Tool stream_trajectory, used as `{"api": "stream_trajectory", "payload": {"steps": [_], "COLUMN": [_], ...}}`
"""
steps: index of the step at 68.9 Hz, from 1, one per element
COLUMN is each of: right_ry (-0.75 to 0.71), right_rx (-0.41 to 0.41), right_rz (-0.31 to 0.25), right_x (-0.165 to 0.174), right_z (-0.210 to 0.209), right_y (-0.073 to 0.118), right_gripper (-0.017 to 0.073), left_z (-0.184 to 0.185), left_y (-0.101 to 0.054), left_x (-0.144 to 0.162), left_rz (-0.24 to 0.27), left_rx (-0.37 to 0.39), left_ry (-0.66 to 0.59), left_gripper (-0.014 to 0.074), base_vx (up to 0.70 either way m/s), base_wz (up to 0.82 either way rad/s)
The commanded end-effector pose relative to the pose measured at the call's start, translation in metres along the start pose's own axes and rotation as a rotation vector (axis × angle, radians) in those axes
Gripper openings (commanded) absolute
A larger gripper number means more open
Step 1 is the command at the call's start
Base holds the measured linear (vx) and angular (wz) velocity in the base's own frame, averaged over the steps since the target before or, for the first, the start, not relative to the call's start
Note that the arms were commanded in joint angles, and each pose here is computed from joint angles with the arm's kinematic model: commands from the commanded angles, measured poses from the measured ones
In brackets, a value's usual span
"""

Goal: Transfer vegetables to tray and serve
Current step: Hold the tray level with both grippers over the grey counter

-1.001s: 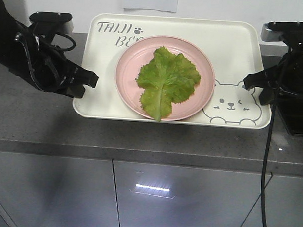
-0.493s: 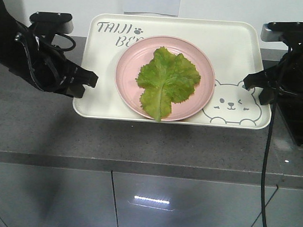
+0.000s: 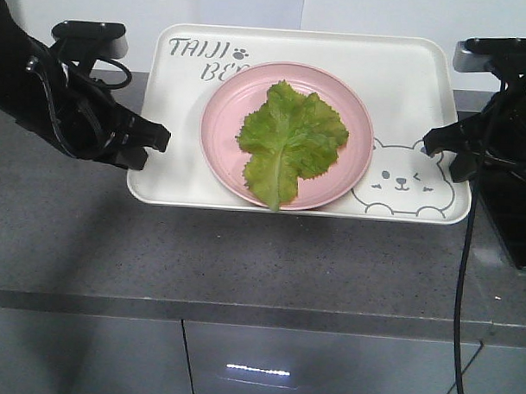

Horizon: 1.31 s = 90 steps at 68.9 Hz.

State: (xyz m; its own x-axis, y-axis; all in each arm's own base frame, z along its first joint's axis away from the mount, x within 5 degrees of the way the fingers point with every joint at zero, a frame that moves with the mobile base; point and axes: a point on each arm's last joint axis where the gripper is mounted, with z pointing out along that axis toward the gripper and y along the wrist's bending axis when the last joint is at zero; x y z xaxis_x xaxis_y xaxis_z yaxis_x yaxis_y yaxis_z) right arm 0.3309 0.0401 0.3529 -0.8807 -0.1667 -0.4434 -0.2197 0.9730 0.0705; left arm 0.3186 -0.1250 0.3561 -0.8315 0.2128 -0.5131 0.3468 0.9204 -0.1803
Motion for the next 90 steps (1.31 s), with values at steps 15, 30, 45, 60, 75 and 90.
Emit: {"api": "stream_trajectory", "payload": {"steps": [15,30,45,60,75,90], "right_ry": [-0.152,-0.152,-0.152,-0.152,-0.152,-0.152], "right_rx": [-0.175,-0.175,-0.175,-0.175,-0.175,-0.175], "right_rz": [0.009,0.009,0.009,0.009,0.009,0.009], "right_x": [-0.0096,-0.0096,-0.0096,-0.0096,-0.0096,-0.0096], "right_z": [-0.0247,-0.0247,-0.0247,-0.0247,-0.0247,-0.0247], "right_y": [0.0262,0.0262,0.0262,0.0262,0.0262,0.0262], "right_gripper": [-0.0008,-0.0008,-0.0008,-0.0006,-0.0006,-0.0006], "left_z": [-0.0273,-0.0273,-0.0273,-0.0273,-0.0273,-0.0273], "left_y": [-0.0302,-0.0302,-0.0302,-0.0302,-0.0302,-0.0302], "left_x": [-0.0137,-0.0137,-0.0137,-0.0137,-0.0137,-0.0137], "left_rz": [-0.032,-0.032,-0.032,-0.032,-0.032,-0.032], "left_rx": [0.185,0.185,0.185,0.185,0.185,0.185], "left_ry": [-0.187,-0.187,-0.187,-0.187,-0.187,-0.187], "left_gripper": [-0.0006,-0.0006,-0.0006,-0.0006,-0.0006,-0.0006], "base_vx": [0.07,0.07,0.06,0.06,0.06,0.06], "base_wz": [0.00,0.01,-0.01,-0.02,-0.01,-0.02]}}
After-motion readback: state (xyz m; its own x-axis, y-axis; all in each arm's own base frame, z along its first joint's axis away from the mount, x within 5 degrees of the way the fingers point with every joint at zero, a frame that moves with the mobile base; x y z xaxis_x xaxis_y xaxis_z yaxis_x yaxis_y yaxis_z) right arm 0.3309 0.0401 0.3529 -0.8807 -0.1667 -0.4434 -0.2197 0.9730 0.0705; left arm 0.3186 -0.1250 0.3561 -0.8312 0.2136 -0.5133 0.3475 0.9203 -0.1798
